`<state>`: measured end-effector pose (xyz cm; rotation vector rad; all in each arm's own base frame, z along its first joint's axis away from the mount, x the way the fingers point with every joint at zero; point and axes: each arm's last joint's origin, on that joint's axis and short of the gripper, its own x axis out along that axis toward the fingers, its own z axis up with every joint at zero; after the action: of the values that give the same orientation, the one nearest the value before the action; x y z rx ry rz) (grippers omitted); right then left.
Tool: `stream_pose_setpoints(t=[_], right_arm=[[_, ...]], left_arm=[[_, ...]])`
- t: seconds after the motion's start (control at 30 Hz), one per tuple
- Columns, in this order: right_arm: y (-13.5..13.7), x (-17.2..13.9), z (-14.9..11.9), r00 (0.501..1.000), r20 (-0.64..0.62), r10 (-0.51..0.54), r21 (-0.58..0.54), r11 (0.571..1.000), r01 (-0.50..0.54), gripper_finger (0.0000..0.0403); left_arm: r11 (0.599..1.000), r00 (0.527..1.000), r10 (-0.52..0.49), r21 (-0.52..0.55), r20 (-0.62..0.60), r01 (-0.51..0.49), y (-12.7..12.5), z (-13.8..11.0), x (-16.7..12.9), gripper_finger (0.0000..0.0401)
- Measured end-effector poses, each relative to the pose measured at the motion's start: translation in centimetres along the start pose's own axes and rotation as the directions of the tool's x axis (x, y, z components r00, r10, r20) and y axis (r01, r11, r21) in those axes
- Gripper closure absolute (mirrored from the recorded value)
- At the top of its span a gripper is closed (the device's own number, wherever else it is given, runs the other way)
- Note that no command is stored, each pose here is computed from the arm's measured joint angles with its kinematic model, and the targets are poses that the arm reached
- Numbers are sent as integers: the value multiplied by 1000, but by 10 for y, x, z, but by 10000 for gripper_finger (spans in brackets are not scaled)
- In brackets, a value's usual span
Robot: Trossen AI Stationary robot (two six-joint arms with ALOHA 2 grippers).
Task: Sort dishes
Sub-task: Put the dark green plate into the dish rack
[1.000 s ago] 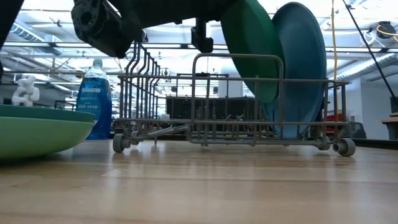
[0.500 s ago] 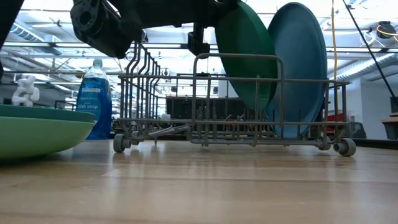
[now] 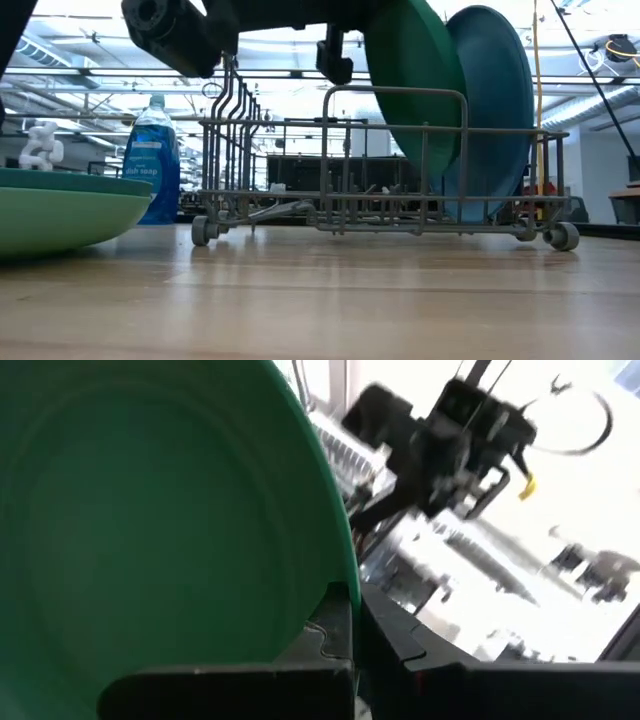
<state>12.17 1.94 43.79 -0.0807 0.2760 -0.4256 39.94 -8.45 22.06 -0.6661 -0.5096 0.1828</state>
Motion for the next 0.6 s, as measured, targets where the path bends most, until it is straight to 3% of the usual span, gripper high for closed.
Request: stream_pose_setpoints(t=[0.27,0.6], right_arm=[[0,0,0,1000,0,0,0,1000,0,273],[0,0,0,1000,0,0,0,1000,0,273]], left_arm=[[999,999,14,32,-33,-13,5,-8,-1,401],[984,998,-42,172,-51,50,8,-24,4,401]])
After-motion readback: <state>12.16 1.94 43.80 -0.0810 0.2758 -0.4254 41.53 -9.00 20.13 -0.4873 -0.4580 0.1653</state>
